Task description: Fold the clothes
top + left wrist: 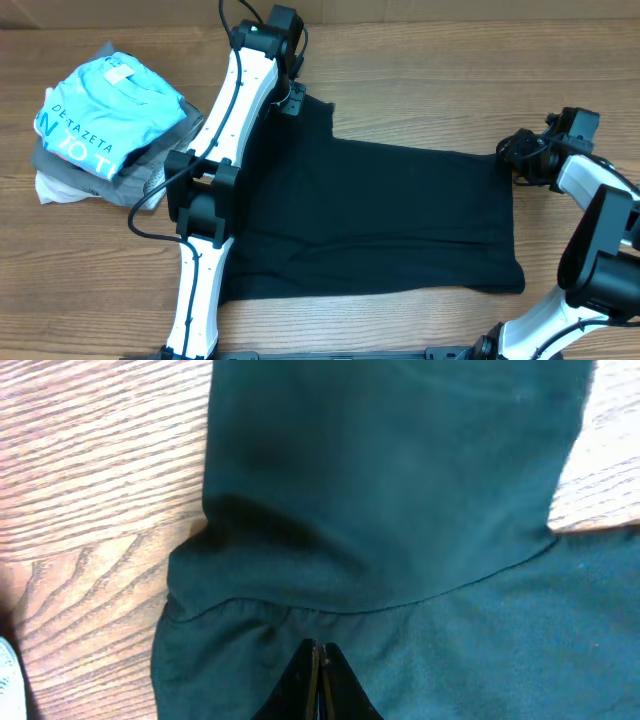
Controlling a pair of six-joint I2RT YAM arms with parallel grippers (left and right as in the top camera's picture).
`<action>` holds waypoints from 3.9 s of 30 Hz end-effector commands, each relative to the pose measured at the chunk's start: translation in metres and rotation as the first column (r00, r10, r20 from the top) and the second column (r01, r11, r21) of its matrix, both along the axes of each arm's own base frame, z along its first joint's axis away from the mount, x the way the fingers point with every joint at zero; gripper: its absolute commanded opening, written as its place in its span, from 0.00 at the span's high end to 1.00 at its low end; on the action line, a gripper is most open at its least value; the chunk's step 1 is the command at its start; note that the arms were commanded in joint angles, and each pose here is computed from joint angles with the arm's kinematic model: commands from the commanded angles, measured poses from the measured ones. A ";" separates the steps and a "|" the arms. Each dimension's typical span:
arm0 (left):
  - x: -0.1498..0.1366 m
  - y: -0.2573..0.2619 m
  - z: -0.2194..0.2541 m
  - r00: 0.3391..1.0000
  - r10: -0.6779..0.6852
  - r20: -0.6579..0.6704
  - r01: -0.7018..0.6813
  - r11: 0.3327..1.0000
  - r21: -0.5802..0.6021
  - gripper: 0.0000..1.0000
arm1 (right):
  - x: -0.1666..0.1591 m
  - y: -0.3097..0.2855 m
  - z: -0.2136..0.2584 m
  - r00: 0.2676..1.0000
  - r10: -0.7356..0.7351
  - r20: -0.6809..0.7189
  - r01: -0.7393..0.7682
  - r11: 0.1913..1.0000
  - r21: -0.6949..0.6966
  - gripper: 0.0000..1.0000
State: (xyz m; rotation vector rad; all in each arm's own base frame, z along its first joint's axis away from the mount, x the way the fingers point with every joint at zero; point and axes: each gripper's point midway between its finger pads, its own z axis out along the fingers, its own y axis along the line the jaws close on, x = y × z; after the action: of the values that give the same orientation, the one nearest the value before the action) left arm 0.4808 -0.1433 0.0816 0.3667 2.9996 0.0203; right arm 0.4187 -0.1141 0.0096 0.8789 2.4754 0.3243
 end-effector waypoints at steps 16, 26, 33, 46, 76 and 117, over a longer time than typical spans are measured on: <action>0.030 -0.002 0.036 0.984 -0.017 0.178 0.022 0.999 -0.026 0.16 | -0.003 0.022 0.022 0.999 0.053 -0.008 -0.053 0.998 0.028 0.96; 0.075 0.011 -0.025 0.979 0.052 0.199 -0.031 0.993 -0.111 0.23 | -0.015 0.031 0.054 0.998 0.064 0.007 -0.065 0.997 0.047 0.96; 0.083 0.005 -0.067 0.984 0.054 0.171 -0.028 0.987 -0.155 0.21 | -0.019 0.032 0.058 0.998 0.064 0.002 -0.065 0.997 0.048 0.96; 0.093 -0.004 -0.071 0.978 0.051 0.203 -0.013 0.983 -0.183 0.39 | -0.019 0.032 0.058 0.998 0.064 0.002 -0.064 0.997 0.048 0.96; 0.069 0.001 -0.105 0.996 0.042 0.082 -0.029 0.987 -0.161 0.96 | -0.020 0.033 0.057 0.998 0.065 -0.005 -0.064 0.997 0.052 0.96; -0.126 0.071 0.108 0.984 0.113 -0.141 -0.111 0.994 0.022 0.96 | -0.097 0.026 0.080 0.981 -0.015 -0.193 0.039 0.992 0.118 0.96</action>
State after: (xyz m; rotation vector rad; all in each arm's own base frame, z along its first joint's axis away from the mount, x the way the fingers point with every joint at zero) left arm 0.3792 -0.0905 0.1626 0.2562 3.1967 -0.0627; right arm 0.3171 -0.0830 0.0708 1.0682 2.6963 0.4063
